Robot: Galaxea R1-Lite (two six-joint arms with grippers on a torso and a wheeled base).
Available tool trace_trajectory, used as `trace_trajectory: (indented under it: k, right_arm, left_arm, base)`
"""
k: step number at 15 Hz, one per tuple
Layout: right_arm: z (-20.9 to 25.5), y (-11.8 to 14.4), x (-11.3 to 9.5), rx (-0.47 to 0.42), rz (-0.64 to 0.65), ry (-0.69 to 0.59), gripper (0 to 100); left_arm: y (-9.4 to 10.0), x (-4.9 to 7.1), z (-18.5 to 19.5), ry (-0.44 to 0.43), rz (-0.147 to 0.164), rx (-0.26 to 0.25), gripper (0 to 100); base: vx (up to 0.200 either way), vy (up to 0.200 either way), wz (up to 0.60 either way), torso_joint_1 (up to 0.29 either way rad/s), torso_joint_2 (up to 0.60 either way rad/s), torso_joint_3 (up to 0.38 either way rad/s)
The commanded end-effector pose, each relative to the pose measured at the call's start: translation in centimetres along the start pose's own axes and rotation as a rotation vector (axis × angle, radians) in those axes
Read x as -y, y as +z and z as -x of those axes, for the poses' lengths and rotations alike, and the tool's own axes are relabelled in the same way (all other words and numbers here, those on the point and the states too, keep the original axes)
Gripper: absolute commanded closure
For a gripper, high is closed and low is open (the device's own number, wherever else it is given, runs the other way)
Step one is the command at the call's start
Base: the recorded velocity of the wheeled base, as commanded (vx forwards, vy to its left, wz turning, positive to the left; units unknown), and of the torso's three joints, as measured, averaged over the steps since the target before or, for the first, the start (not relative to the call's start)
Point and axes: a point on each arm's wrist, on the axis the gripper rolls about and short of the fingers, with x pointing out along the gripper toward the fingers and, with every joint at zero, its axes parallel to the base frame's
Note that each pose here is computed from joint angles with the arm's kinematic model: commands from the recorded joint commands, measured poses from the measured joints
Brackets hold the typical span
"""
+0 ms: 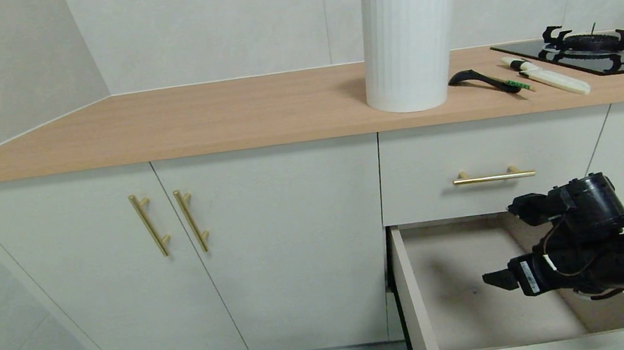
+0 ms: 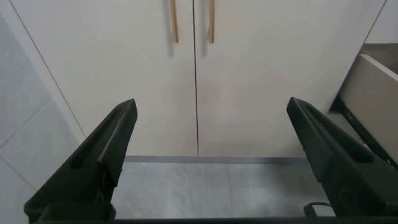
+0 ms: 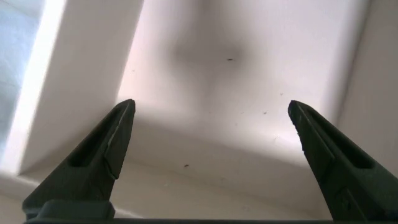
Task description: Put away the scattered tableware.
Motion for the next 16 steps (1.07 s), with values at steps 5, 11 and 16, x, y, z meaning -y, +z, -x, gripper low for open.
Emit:
trace_trajectory:
  k: [5, 11, 16]
  right_arm:
    - [0.5, -1.2, -0.2, -0.140, 0.098, -0.016, 0]
    - [1.4, -3.2, -0.5, -0.332, 0.229, 0.012, 0]
    - [1.8, -4.2, -1.2, -0.427, 0.279, 0.038, 0]
  left_arm:
    - [0.0, 0.0, 0.0, 0.001, 0.000, -0.002, 0]
    - [0.0, 0.0, 0.0, 0.001, 0.002, -0.002, 0]
    - [0.0, 0.0, 0.0, 0.001, 0.000, -0.002, 0]
  base:
    - [0.000, 0.000, 0.00, 0.000, 0.00, 0.000]
    - [0.000, 0.000, 0.00, 0.000, 0.00, 0.000]
    - [0.000, 0.000, 0.00, 0.000, 0.00, 0.000]
